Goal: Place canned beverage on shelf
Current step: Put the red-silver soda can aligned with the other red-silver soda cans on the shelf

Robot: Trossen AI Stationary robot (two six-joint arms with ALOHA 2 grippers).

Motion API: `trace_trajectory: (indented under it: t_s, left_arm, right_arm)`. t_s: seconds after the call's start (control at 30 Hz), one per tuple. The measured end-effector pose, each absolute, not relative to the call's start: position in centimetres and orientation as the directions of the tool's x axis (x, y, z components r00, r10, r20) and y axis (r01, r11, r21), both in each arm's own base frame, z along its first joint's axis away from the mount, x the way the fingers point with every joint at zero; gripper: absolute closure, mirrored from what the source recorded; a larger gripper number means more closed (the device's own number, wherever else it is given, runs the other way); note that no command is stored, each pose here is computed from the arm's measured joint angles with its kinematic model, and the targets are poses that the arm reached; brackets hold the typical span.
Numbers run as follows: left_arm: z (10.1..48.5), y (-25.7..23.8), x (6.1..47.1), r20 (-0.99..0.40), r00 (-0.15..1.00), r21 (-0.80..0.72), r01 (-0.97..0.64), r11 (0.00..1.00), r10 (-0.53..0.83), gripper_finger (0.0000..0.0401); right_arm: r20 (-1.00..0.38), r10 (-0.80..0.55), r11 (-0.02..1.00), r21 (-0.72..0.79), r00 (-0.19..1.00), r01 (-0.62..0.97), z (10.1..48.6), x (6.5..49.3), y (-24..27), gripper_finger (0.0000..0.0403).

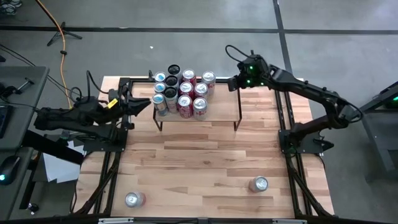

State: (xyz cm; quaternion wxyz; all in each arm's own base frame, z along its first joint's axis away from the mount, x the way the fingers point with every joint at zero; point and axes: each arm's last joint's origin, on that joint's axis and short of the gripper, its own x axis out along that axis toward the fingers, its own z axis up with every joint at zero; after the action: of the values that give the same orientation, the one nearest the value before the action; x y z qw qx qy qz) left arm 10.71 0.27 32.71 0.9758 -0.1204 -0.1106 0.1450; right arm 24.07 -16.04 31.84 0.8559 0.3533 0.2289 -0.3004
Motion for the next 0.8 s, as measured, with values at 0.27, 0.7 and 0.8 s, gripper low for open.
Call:
trace_trajectory:
  t_s: [0.27,0.7,0.8]
  left_arm:
    - [32.3,0.5,11.2,0.146,0.910,-0.277,-0.339,0.899,0.388,0.0401]
    - [32.0,0.6,11.8,0.116,0.890,-0.265,-0.400,0.877,0.441,0.0401]
    - [32.0,0.6,11.8,0.116,0.890,-0.246,-0.405,0.881,0.442,0.0401]
  right_arm:
    - [-0.613,-0.255,0.590,0.514,0.748,0.623,30.1,25.6,-17.1,0.0403]
    - [-0.564,-0.301,0.559,0.549,0.769,0.622,28.6,28.1,-18.2,0.0403]
    - [-0.542,-0.299,0.553,0.573,0.786,0.605,28.2,28.9,-18.2,0.0403]
